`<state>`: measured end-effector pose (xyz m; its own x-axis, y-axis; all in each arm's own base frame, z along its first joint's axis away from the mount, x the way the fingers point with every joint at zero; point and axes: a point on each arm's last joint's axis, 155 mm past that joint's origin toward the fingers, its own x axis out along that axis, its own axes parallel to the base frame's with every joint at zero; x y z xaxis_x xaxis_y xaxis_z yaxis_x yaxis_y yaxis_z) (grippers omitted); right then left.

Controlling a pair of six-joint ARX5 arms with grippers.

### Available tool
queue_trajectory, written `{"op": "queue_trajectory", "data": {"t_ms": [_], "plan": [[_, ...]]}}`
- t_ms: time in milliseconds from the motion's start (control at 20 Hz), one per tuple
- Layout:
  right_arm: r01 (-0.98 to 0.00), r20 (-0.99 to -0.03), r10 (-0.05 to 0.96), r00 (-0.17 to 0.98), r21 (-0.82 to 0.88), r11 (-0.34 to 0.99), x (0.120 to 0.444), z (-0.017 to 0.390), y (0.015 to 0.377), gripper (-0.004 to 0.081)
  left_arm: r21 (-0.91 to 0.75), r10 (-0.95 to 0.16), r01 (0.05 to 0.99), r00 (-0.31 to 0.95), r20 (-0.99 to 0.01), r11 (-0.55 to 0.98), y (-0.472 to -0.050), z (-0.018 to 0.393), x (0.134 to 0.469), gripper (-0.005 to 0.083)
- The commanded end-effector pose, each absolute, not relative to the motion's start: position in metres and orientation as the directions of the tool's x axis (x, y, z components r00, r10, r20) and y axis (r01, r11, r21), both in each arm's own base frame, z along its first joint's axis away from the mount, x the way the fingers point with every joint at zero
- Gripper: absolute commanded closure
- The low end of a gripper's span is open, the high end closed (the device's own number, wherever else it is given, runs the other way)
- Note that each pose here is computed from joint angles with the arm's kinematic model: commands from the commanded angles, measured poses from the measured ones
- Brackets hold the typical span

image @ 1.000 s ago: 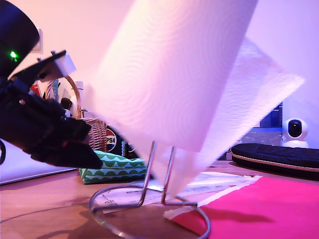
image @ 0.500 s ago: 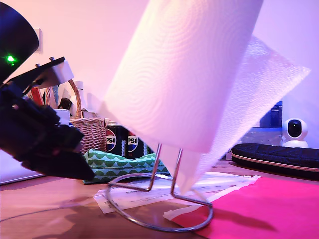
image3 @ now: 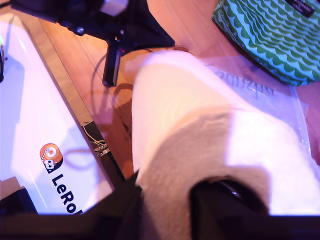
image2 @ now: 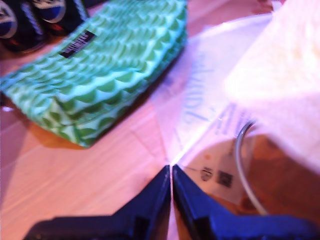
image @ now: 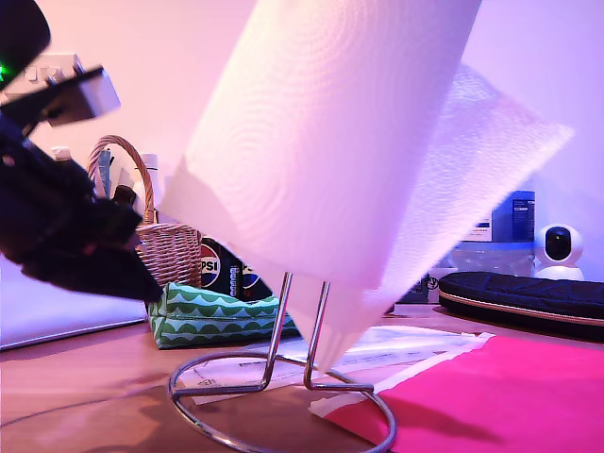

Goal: Insert the paper towel roll into the metallic stand.

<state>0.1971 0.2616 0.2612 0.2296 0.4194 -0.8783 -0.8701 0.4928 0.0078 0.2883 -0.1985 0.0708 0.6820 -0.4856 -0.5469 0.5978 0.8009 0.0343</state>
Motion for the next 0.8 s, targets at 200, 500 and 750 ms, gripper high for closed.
{"op": "queue_trajectory", "data": {"t_ms": [200,500,750], "plan": [[-0.871,-0.866,0.438,0.241,0.006,0.491,0.201,0.264,0.269,0.0530,0.041,-0.479,0.587,0.696,-0.534,0.809,-0.195,0.075,0.292,0.0787],[-0.872,-0.831,0.482,0.277,-0.007,0.490,0.210,0.273,0.280,0.0542,0.040,-0.477,0.588,0.692,-0.542,0.808,-0.194,0.073,0.291,0.0787],[-0.860,-0.820,0.481,0.311,-0.027,0.509,0.219,0.276,0.279,0.0780,0.056,-0.478,0.600,0.687,-0.548,0.798,-0.193,0.073,0.289,0.0788]]}}
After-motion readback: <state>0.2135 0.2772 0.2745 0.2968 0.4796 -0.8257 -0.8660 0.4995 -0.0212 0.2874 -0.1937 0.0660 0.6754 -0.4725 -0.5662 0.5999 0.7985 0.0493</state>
